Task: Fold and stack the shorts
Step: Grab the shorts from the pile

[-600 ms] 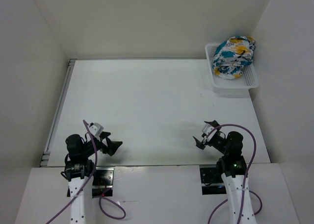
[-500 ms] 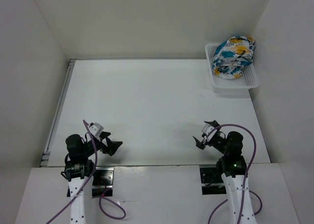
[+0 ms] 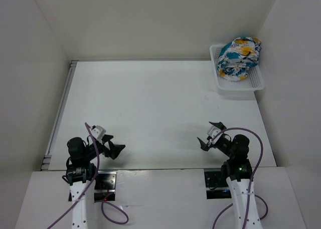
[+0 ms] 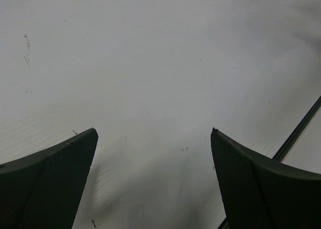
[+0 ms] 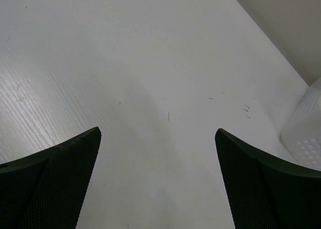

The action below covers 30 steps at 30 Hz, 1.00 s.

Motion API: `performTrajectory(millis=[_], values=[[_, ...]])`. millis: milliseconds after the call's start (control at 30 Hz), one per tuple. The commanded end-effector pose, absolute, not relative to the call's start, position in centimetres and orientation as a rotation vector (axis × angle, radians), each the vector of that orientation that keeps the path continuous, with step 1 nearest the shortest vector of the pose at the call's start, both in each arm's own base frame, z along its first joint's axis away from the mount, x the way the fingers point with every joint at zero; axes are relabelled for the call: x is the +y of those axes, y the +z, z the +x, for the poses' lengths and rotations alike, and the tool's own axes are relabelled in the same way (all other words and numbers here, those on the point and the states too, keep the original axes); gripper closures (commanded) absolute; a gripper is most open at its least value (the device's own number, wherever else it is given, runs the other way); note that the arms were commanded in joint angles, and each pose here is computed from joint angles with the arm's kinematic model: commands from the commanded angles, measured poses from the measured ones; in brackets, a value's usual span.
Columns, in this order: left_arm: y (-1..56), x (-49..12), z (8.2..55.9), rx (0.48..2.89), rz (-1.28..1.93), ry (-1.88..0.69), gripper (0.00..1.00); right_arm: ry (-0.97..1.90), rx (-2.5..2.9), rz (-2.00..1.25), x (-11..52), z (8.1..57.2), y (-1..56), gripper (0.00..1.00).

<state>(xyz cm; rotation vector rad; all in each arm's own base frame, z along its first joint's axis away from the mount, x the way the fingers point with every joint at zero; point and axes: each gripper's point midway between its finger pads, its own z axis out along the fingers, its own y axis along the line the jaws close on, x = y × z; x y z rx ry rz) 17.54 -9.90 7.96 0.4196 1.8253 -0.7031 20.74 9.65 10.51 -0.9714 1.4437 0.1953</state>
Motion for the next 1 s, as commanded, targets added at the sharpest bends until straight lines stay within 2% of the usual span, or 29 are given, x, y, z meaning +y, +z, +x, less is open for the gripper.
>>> performTrajectory(millis=[0,167,700,867,967], values=[[9.1,-10.5,17.1,1.787,0.466,-0.731,0.0,0.178,1.314,-1.012,10.4,21.1,11.7,0.01],[8.7,-10.1,17.3,1.809,0.438,-0.705,0.0,-0.011,1.102,-1.24,10.7,21.2,12.4,0.01],[8.7,-10.1,17.3,1.809,0.438,-0.705,0.0,-0.209,0.858,-1.435,11.1,21.1,13.5,0.01],[9.3,-10.8,16.9,1.773,0.484,-0.748,0.0,-0.354,0.717,-1.5,11.0,21.1,15.6,0.01],[9.4,-11.3,16.1,1.785,0.49,-0.797,0.0,-0.468,0.557,-1.476,11.4,20.8,19.7,0.01]])
